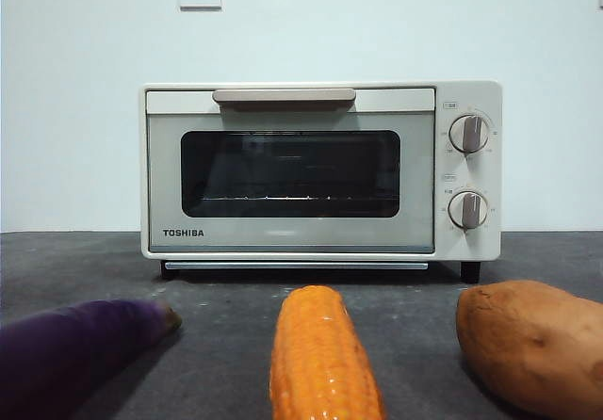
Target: Take the eggplant from the table,put the eggplant in the oven
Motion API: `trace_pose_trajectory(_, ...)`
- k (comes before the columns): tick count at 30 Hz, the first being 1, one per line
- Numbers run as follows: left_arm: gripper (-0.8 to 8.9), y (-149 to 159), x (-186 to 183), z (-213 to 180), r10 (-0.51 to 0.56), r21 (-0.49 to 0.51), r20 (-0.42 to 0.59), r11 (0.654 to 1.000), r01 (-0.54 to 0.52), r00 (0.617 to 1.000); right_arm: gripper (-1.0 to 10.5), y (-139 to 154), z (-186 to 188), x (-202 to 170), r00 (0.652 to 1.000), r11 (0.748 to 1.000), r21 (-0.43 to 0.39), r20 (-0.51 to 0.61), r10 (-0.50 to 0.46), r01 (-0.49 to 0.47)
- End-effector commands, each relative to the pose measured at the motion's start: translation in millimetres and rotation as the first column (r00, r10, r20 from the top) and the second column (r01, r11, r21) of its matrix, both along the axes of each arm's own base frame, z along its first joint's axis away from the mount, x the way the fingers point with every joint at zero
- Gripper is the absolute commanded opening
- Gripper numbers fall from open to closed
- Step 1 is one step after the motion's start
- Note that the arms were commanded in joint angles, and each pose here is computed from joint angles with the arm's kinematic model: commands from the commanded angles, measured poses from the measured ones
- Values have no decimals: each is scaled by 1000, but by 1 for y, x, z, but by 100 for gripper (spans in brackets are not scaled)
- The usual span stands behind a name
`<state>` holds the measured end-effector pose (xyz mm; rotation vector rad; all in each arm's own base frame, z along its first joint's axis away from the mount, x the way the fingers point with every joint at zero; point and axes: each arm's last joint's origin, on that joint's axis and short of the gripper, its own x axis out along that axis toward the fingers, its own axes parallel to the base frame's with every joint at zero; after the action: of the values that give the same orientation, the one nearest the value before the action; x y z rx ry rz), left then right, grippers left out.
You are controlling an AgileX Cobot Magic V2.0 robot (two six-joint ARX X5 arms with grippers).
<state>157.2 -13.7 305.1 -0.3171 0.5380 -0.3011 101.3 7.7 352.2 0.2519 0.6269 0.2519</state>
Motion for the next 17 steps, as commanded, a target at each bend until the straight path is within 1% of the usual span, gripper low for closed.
trace_pose_trajectory(1, 6, -2, 1, 6, -23, 14, 32, 1000, 23, 999, 428, 1, 3, 6, 1000, 999, 40, -21, 7, -6)
trace_pose_trajectory(4, 6, -3, 1, 6, -31, 13, 32, 999, 31, 999, 428, 3, 4, 13, 999, 991, 131, -36, 41, -36)
trace_pose_trajectory(7, 6, -5, 1, 6, -44, 12, 32, 999, 43, 999, 428, 7, 5, 20, 992, 969, 220, -37, 125, -114)
trace_pose_trajectory(11, 6, -6, 0, 6, -62, 6, 31, 998, 62, 998, 428, 18, 4, 32, 963, 913, 336, -57, 263, -230)
trace_pose_trajectory(12, 6, -6, 0, 6, -63, 6, 32, 998, 63, 998, 428, 22, 3, 35, 953, 899, 357, -67, 297, -255)
trace_pose_trajectory(17, 6, -7, 0, 6, -69, 6, 32, 998, 69, 997, 428, 49, -5, 50, 900, 857, 389, -134, 415, -338)
